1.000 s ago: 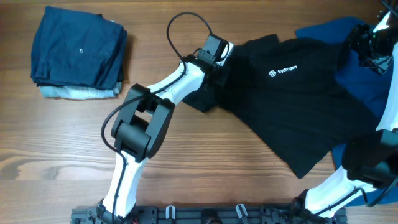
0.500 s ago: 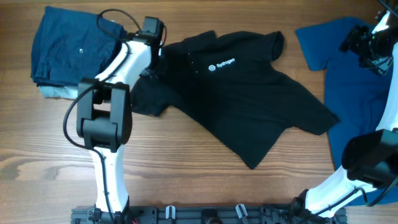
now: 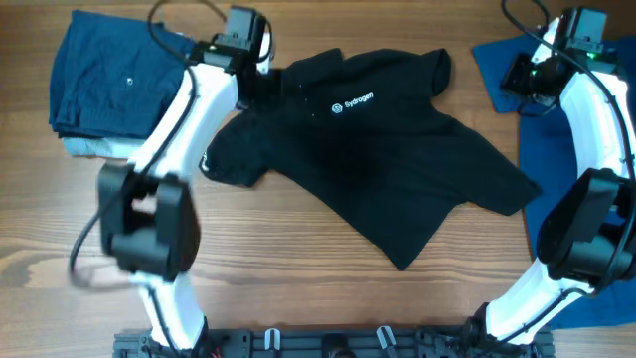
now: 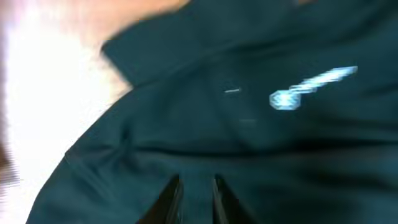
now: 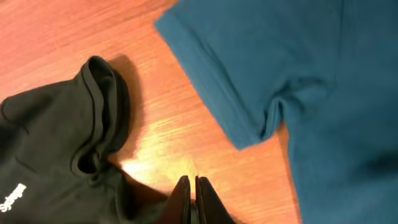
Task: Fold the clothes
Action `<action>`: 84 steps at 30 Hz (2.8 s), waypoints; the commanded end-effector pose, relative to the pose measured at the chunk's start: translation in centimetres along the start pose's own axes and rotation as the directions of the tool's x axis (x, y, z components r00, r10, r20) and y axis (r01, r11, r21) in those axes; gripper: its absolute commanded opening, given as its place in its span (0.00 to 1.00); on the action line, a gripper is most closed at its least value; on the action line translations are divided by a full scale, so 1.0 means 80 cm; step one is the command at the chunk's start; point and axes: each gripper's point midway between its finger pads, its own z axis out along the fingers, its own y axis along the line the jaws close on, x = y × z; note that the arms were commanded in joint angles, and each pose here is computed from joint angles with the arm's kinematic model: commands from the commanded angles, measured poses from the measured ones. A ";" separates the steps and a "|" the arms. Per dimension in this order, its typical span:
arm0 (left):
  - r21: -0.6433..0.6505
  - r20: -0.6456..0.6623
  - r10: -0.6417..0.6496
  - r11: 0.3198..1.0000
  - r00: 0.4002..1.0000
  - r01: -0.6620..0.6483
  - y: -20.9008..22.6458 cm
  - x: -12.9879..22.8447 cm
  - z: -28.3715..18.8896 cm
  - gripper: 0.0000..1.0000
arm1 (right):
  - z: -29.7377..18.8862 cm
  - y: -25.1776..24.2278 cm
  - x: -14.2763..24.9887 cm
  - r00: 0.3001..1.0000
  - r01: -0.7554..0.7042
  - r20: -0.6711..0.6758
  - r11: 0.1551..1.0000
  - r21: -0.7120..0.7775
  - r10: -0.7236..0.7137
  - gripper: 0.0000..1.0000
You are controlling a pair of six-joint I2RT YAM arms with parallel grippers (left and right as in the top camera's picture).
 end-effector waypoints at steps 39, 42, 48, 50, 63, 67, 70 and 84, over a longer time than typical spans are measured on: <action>-0.129 0.314 0.135 0.987 0.940 -0.099 0.018 -0.106 0.057 0.04 | -0.208 -0.020 -0.026 0.986 -0.137 0.077 0.982 -0.130 0.148 1.00; -0.082 0.246 0.106 0.993 0.963 -0.088 0.033 -0.089 0.081 0.04 | -0.208 -0.019 -0.028 0.986 -0.132 0.085 0.982 -0.131 0.144 0.99; 0.027 0.201 0.094 0.995 0.975 -0.101 0.023 -0.074 0.122 0.04 | -0.208 -0.019 -0.028 0.986 -0.132 0.086 0.982 -0.132 0.144 1.00; 0.063 0.173 0.094 0.992 0.980 -0.107 0.016 -0.064 0.130 0.04 | -0.208 -0.019 -0.028 0.986 -0.132 0.086 0.982 -0.132 0.144 0.99; 0.076 0.000 0.104 0.992 0.995 -0.104 0.001 -0.007 0.139 0.11 | -0.208 -0.019 -0.028 0.986 -0.132 0.086 0.982 -0.132 0.144 1.00; 0.068 0.023 0.108 0.992 0.994 -0.109 0.004 -0.012 0.156 0.05 | -0.208 -0.019 -0.028 0.986 -0.132 0.086 0.982 -0.132 0.144 1.00; -0.030 0.002 0.103 0.994 0.995 -0.103 0.031 -0.002 0.188 0.04 | -0.208 -0.019 -0.028 0.986 -0.132 0.086 0.982 -0.132 0.144 0.99; -0.067 0.269 -0.368 0.915 0.890 0.399 0.112 -0.084 0.123 0.04 | -0.208 -0.019 -0.028 0.986 -0.132 0.086 0.982 -0.132 0.144 1.00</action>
